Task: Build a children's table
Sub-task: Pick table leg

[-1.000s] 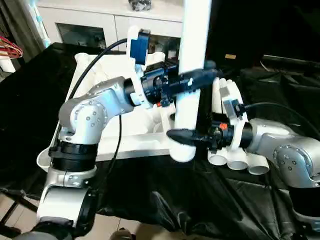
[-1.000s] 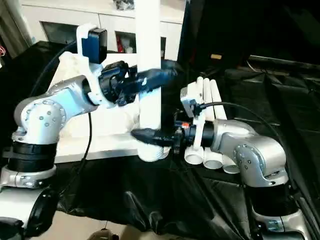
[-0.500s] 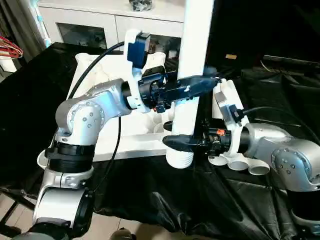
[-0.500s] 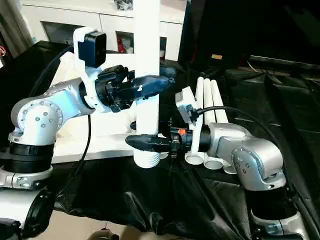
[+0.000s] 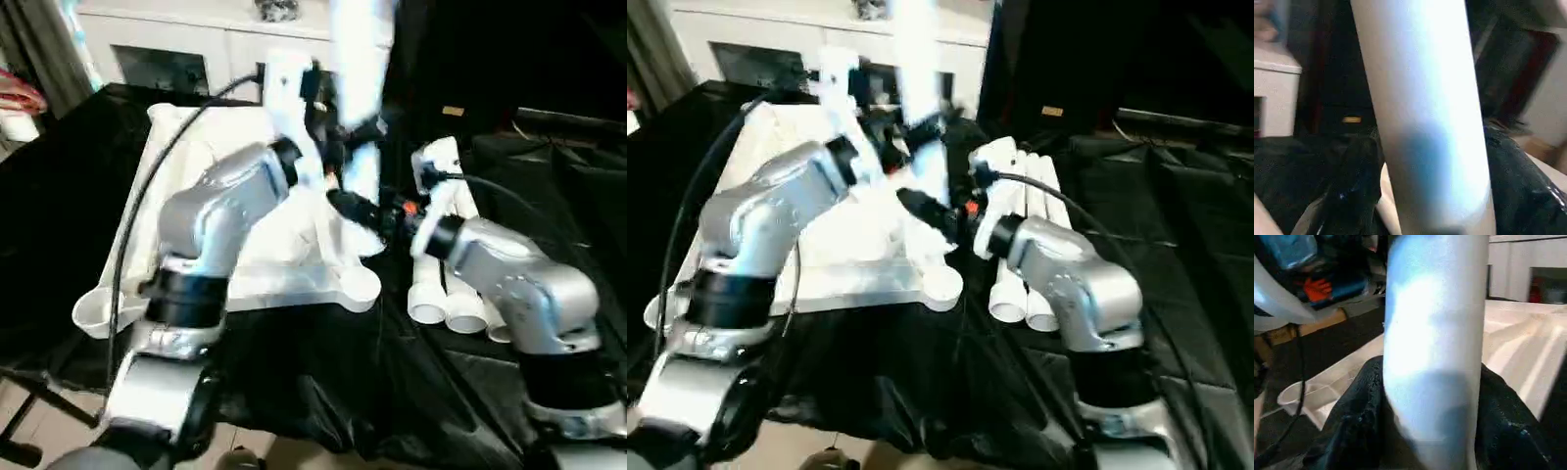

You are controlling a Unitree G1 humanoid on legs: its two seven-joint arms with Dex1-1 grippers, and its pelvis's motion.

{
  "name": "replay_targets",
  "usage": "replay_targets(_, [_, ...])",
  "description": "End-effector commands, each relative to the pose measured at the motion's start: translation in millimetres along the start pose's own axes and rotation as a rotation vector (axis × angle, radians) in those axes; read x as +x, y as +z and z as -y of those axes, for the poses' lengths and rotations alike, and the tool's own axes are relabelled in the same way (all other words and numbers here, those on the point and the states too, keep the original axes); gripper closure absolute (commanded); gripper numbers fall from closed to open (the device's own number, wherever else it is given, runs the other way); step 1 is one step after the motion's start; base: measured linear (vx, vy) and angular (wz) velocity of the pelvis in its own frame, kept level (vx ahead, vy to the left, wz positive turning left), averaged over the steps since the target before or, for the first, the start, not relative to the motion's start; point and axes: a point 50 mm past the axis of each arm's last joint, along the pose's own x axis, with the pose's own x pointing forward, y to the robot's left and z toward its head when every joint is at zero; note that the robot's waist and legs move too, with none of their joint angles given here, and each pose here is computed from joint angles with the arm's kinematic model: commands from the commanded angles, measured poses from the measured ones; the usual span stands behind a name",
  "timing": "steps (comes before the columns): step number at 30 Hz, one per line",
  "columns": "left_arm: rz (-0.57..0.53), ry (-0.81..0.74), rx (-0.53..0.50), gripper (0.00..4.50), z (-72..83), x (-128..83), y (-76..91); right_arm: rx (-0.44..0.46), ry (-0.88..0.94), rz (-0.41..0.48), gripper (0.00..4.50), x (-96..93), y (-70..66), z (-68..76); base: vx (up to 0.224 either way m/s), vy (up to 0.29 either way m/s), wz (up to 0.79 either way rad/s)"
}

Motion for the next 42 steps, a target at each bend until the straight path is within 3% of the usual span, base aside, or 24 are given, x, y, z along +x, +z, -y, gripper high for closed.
replay_targets(1, [0.014,0.087,-0.002,1.46,-8.7,-0.1,4.1,-0.051,0.007,0.066,2.57,2.2,15.4,-4.6,0.0,0.0,0.0])
replay_targets(8, [0.068,0.106,-0.049,2.22,-0.6,5.9,6.3,-0.037,-0.02,0.093,2.57,7.2,17.8,-8.6,0.0,0.0,0.0])
replay_targets(14, [0.084,0.043,-0.067,2.49,8.2,6.1,7.2,-0.039,-0.02,0.091,2.57,7.0,18.5,-9.1,0.0,0.0,0.0])
replay_targets(16, [0.09,0.016,-0.066,2.52,9.6,5.3,7.6,-0.042,-0.017,0.08,2.57,5.9,18.2,-8.0,0.0,0.0,0.0])
replay_targets(17, [0.09,0.003,-0.064,2.54,10.1,4.8,7.7,-0.041,-0.014,0.076,2.01,5.3,18.0,-7.2,0.0,0.0,0.0])
replay_targets(18, [0.087,-0.004,-0.057,2.55,10.1,4.4,7.7,-0.031,-0.009,0.072,1.87,4.3,17.8,-5.5,0.0,0.0,0.0])
replay_targets(21, [0.075,-0.034,-0.042,2.57,8.3,1.8,8.1,-0.008,0.015,0.049,1.68,-4.3,19.9,4.0,0.0,0.0,0.0])
replay_targets(25, [0.06,-0.07,0.001,2.59,9.1,0.3,9.8,-0.051,0.038,0.016,1.3,-11.4,24.3,9.0,0.0,0.0,0.0])
replay_targets(33, [0.036,-0.158,0.068,2.6,20.8,1.5,8.2,-0.039,0.111,-0.084,1.23,-15.7,22.2,6.5,0.0,0.0,0.0])
replay_targets(42, [0.008,-0.247,0.096,2.6,33.7,2.0,3.0,-0.032,0.138,-0.128,1.23,-13.7,19.6,5.2,0.0,0.0,0.0])
